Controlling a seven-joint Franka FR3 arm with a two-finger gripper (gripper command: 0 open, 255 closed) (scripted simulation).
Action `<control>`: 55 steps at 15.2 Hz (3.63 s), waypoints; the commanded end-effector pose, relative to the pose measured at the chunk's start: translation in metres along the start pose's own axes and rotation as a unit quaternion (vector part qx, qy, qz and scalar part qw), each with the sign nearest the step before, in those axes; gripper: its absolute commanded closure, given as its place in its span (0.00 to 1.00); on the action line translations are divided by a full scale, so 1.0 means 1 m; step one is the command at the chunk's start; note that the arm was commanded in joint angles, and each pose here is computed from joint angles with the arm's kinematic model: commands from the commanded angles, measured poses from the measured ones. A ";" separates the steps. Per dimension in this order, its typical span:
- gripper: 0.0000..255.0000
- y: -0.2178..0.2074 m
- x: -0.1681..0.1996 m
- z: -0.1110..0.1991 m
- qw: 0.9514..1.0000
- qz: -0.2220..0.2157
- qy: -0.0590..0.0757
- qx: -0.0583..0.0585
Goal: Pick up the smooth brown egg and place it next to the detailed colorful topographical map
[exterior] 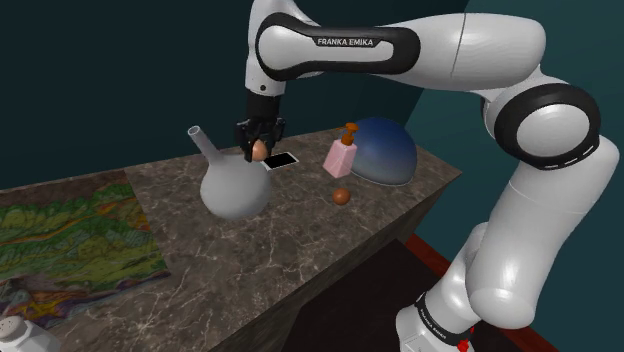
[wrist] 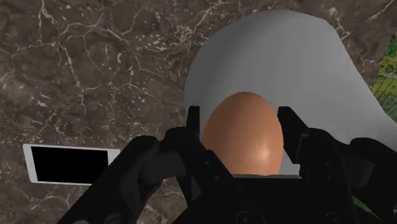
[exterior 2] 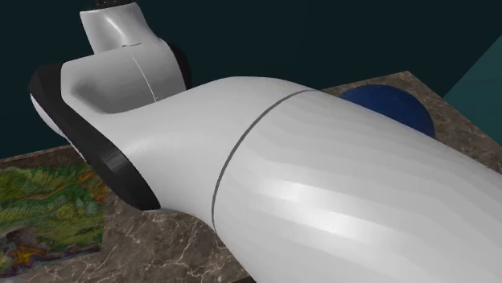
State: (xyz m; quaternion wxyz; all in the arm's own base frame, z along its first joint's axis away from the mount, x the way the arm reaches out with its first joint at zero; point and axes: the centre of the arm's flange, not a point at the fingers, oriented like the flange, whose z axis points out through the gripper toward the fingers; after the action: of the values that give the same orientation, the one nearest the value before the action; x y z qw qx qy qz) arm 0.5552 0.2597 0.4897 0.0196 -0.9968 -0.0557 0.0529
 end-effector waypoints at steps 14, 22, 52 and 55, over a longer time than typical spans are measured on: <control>0.00 0.039 0.009 -0.013 0.984 0.125 0.067 0.112; 0.00 0.038 0.010 -0.010 0.984 0.124 0.067 0.112; 0.00 -0.006 0.030 0.175 0.988 0.130 0.051 -0.070; 0.00 -0.006 0.030 0.175 0.988 0.130 0.051 -0.070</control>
State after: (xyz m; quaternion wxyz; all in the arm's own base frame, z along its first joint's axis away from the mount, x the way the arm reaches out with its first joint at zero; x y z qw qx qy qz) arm 0.5651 0.2743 0.3138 -0.0550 -0.9959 0.0723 0.0004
